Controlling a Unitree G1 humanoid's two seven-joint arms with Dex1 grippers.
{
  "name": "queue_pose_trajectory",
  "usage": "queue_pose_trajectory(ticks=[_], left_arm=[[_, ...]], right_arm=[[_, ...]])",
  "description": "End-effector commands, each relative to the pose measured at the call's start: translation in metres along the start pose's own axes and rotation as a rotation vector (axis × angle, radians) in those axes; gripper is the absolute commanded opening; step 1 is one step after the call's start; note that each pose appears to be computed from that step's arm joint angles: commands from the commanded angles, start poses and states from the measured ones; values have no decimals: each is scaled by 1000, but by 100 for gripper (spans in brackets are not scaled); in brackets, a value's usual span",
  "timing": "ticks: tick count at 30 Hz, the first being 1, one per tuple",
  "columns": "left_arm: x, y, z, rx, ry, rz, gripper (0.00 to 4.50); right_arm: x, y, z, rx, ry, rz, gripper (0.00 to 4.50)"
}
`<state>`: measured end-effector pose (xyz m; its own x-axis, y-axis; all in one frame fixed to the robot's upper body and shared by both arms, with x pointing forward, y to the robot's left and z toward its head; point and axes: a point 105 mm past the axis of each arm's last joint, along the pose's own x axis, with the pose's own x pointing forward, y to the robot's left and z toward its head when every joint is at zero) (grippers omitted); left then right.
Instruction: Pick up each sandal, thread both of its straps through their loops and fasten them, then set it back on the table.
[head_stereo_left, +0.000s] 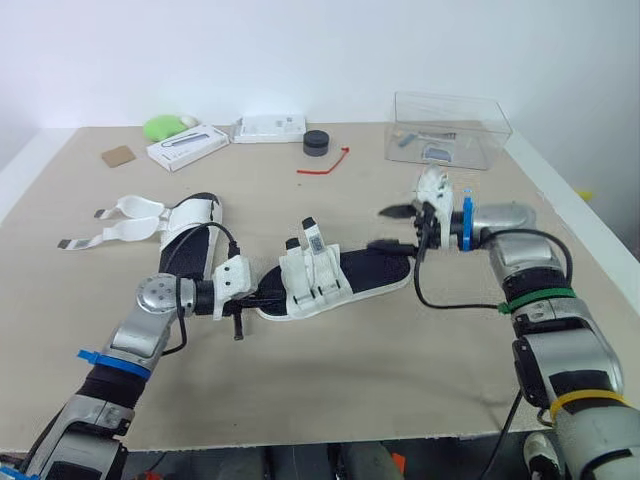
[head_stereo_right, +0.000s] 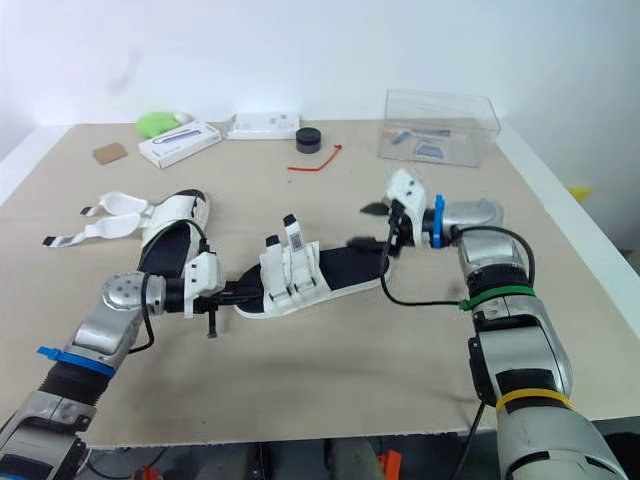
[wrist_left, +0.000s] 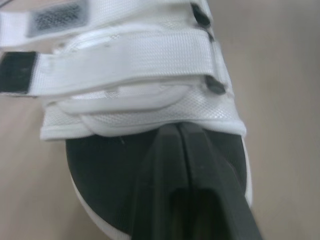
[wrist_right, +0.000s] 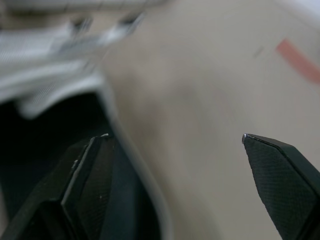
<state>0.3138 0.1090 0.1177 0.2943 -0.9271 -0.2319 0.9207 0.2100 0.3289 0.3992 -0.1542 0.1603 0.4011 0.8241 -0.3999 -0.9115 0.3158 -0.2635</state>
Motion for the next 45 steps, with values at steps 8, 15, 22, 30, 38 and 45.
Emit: queue_pose_trajectory(ticks=[8, 15, 22, 30, 38, 45], left_arm=[[-46, -12, 38, 22, -26, -60, 440], [-62, -25, 39, -18, 3, -37, 440], [-59, -34, 38, -24, -2, 14, 450], [-57, -37, 35, -29, 1, 29, 450], [-49, -27, 36, -11, -14, 58, 450], [-39, -21, 35, -4, -27, 48, 450]], right_arm=[[43, 28, 32, -181, -67, 265, 450], [60, 43, 46, -243, -132, 350, 450], [68, 49, 43, -164, -165, 372, 259], [68, 50, 42, -67, -208, 364, 7], [39, 1, 49, 133, -286, -45, 7], [-22, -60, 26, 146, -183, -765, 7]])
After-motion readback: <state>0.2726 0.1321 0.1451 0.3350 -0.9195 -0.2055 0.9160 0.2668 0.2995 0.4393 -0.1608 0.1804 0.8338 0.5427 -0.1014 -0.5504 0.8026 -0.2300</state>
